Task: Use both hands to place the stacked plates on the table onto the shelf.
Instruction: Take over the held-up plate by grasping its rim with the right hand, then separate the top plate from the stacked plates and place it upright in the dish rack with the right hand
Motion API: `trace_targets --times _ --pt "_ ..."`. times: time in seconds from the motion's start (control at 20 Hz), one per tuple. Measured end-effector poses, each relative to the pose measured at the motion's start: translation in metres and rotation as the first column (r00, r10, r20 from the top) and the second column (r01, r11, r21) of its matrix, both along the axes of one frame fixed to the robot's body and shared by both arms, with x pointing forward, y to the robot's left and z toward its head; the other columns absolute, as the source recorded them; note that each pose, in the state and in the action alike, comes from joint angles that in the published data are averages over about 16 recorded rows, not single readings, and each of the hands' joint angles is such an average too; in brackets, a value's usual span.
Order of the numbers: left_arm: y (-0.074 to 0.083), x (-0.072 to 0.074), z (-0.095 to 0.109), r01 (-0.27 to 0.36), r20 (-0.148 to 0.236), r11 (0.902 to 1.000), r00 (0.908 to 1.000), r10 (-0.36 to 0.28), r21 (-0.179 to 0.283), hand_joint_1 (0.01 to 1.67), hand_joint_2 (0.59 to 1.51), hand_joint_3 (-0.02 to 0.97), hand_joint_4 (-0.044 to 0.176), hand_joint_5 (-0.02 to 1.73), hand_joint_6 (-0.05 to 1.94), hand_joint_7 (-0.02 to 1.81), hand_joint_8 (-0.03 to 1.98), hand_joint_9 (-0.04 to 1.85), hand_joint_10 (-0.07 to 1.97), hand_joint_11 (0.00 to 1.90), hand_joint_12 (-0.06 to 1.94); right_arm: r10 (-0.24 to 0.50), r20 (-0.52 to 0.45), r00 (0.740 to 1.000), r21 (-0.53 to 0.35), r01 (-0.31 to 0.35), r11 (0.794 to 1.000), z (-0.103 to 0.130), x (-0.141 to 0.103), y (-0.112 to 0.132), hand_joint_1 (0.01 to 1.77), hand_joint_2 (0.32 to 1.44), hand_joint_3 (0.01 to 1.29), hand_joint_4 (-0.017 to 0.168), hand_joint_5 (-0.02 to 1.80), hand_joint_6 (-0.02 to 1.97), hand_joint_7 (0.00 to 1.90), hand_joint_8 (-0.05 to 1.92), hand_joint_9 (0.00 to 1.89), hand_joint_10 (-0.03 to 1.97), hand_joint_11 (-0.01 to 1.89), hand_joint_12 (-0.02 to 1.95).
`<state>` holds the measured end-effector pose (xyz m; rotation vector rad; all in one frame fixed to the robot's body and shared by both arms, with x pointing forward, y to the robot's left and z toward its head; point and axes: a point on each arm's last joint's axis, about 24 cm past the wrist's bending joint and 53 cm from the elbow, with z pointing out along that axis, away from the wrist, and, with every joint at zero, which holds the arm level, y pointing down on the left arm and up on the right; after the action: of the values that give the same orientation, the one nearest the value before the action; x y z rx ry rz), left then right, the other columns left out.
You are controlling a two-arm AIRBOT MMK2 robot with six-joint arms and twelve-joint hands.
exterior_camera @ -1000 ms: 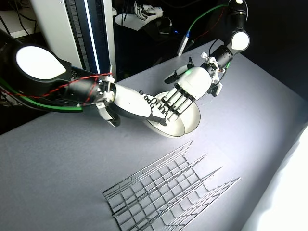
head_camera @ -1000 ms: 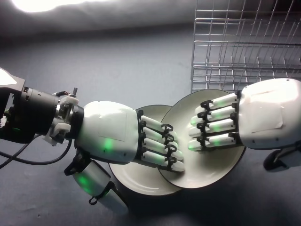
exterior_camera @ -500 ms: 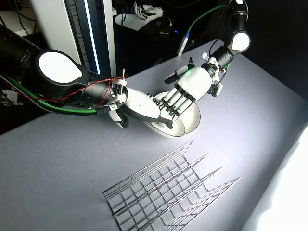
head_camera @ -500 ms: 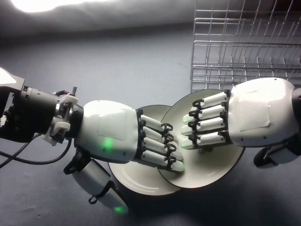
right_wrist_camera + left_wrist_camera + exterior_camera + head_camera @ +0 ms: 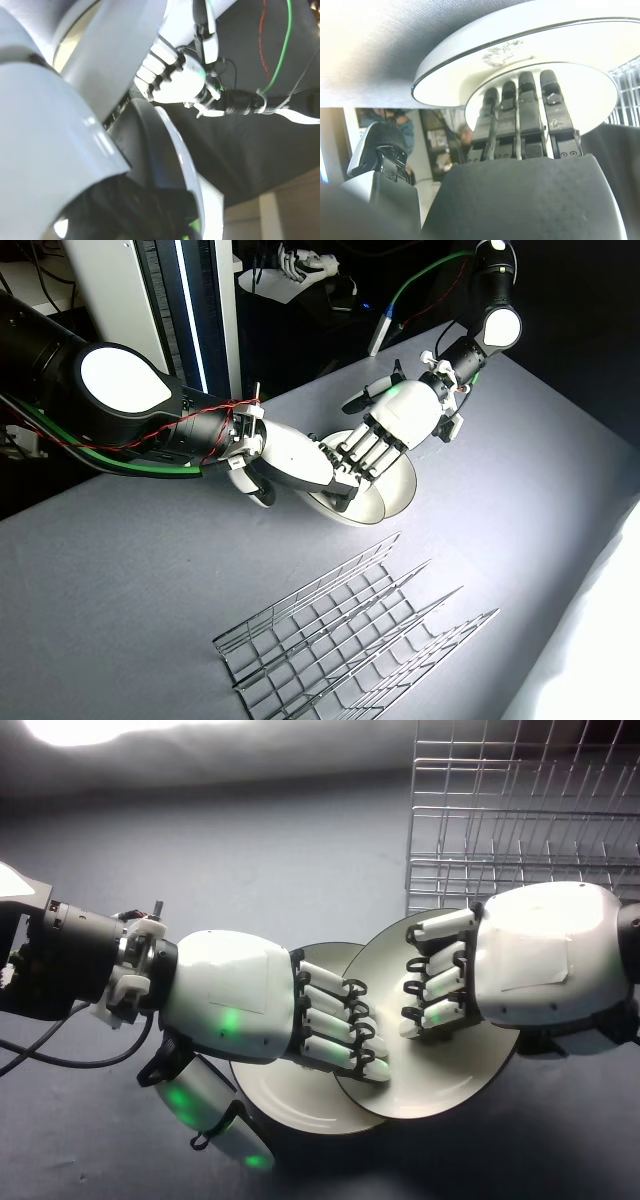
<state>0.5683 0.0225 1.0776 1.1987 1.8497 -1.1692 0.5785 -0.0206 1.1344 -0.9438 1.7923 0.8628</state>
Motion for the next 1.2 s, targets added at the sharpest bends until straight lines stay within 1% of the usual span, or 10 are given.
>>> trace_targets --times 0.15,0.3,0.45,0.65,0.8,0.95,1.05,1.2 --pt "0.001 0.002 0.001 -0.009 -0.005 1.0000 1.0000 0.008 -0.005 0.01 1.164 0.003 0.000 0.19 -0.03 0.21 -0.01 0.28 -0.01 0.16 0.19 0.008 -0.003 1.000 0.009 -0.007 1.000 0.002 -0.002 0.002 1.15 1.07 0.01 -0.005 0.50 0.06 0.53 0.07 0.48 0.33 0.21 1.30" --pt "0.003 0.004 0.003 -0.021 -0.010 0.9997 0.9997 0.021 -0.009 0.01 1.165 0.003 0.002 0.20 -0.03 0.23 -0.01 0.28 -0.01 0.16 0.18 0.016 -0.002 1.000 0.021 -0.016 1.000 0.006 -0.003 0.005 1.18 1.06 0.01 -0.007 0.61 0.14 0.65 0.16 0.61 0.55 0.35 1.38" --pt "0.008 0.009 0.008 -0.042 -0.010 0.9990 0.9991 0.042 -0.015 0.01 1.166 0.003 0.005 0.21 -0.02 0.25 -0.01 0.29 -0.01 0.16 0.18 0.023 0.001 1.000 0.031 -0.023 0.999 0.011 -0.004 0.007 1.20 1.04 0.01 -0.007 0.69 0.23 0.74 0.27 0.71 0.75 0.49 1.39" --pt "0.019 0.020 0.020 -0.086 0.003 0.9959 0.9963 0.086 -0.027 0.01 1.168 0.003 0.004 0.22 -0.01 0.27 -0.01 0.29 0.00 0.16 0.18 0.028 0.009 1.000 0.046 -0.028 0.999 0.018 -0.006 0.009 1.22 1.02 0.02 -0.008 0.76 0.39 0.83 0.43 0.82 1.00 0.68 1.38" --pt "0.029 0.029 0.032 -0.119 0.024 0.9921 0.9924 0.120 -0.039 0.01 1.169 0.003 0.003 0.24 0.00 0.29 0.00 0.30 0.01 0.16 0.18 0.029 0.016 0.999 0.061 -0.030 0.998 0.026 -0.008 0.010 1.23 1.01 0.02 -0.008 0.77 0.50 0.86 0.54 0.87 1.15 0.74 1.38" --pt "0.043 0.039 0.046 -0.157 0.058 0.9864 0.9855 0.160 -0.050 0.01 1.169 0.003 0.002 0.25 0.00 0.30 0.00 0.30 0.01 0.16 0.18 0.023 0.026 0.999 0.080 -0.025 0.997 0.037 -0.008 0.011 1.24 1.01 0.02 -0.007 0.78 0.61 0.87 0.61 0.90 1.21 0.74 1.38" --pt "0.053 0.046 0.056 -0.185 0.086 0.9812 0.9782 0.189 -0.056 0.01 1.169 0.003 0.000 0.26 0.00 0.31 0.01 0.31 0.01 0.16 0.18 0.018 0.033 0.999 0.096 -0.021 0.995 0.045 -0.008 0.013 1.25 1.01 0.02 -0.005 0.79 0.67 0.89 0.65 0.91 1.20 0.74 1.38" --pt "0.069 0.056 0.068 -0.221 0.144 0.9738 0.9634 0.226 -0.055 0.01 1.169 0.003 -0.002 0.26 0.01 0.31 0.01 0.31 0.02 0.17 0.18 0.009 0.038 0.999 0.128 -0.014 0.992 0.060 -0.008 0.015 1.27 1.01 0.01 -0.002 0.81 0.76 0.91 0.69 0.91 1.19 0.74 1.39"
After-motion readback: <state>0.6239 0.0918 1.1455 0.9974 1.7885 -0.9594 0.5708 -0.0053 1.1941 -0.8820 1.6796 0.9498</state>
